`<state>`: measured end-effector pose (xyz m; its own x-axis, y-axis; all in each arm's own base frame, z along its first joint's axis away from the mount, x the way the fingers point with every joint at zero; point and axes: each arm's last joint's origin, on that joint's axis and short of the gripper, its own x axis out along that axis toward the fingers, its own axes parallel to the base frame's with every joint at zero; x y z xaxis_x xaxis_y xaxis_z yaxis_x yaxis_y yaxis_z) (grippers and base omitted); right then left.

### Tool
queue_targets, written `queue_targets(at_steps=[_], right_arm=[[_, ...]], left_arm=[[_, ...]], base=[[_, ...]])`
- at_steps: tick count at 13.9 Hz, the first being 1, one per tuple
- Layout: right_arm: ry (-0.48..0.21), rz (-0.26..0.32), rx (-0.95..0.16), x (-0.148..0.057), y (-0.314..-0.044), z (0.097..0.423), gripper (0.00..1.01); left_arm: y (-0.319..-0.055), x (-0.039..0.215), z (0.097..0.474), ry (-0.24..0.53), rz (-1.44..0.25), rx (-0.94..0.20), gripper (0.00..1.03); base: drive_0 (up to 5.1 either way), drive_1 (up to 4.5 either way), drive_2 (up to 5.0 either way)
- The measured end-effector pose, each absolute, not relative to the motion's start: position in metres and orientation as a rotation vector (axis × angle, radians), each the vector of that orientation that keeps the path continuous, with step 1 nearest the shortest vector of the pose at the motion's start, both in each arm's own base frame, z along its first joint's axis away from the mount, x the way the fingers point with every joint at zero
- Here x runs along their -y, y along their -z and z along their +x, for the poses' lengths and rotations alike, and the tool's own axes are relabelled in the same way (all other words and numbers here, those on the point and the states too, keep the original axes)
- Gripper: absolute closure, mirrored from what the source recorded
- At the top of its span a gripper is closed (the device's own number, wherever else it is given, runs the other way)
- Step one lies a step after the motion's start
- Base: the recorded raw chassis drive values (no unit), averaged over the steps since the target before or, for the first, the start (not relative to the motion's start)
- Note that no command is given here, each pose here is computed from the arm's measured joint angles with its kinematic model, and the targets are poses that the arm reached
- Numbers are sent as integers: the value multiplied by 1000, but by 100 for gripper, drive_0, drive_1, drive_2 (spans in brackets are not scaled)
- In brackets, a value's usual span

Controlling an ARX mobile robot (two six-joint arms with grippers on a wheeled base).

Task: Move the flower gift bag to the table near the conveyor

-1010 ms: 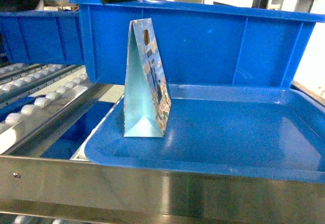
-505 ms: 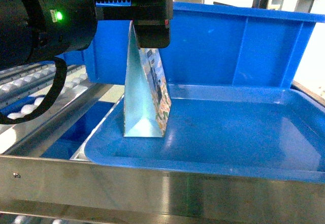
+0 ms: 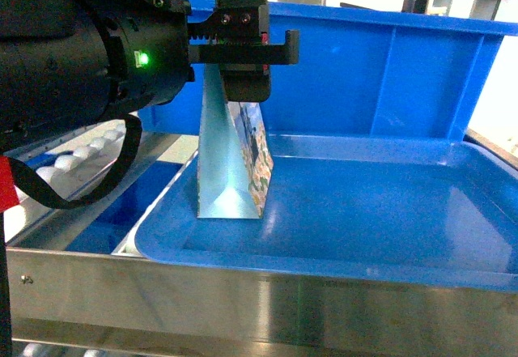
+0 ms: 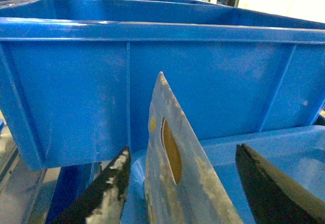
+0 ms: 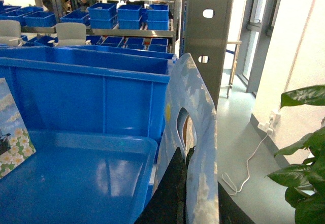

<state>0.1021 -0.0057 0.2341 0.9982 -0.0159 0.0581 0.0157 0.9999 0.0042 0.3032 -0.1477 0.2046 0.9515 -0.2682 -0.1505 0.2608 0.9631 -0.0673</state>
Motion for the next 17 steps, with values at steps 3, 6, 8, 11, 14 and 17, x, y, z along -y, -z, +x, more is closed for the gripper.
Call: queue_targets(at_steps=[3, 6, 8, 11, 14, 17], right_arm=[[16, 4, 58, 6, -234, 102, 99], [16, 4, 58, 6, -234, 102, 99], [16, 4, 58, 6, -234, 102, 99], [16, 4, 58, 6, -234, 102, 99], [16, 4, 58, 6, -234, 102, 99], [16, 4, 58, 6, -234, 102, 99]], left_arm=[[-203, 149, 303, 254, -47, -162, 76], [-203, 149, 303, 243, -47, -162, 101], [-203, 149, 303, 234, -49, -160, 101], [-204, 144, 296, 205, -51, -147, 101], [-211, 136, 282, 193, -56, -111, 101], [-234, 123, 266, 192, -50, -6, 101]], base=[[0, 0, 0], [0, 0, 0], [0, 0, 0], [0, 0, 0], [0, 0, 0], [0, 0, 0]])
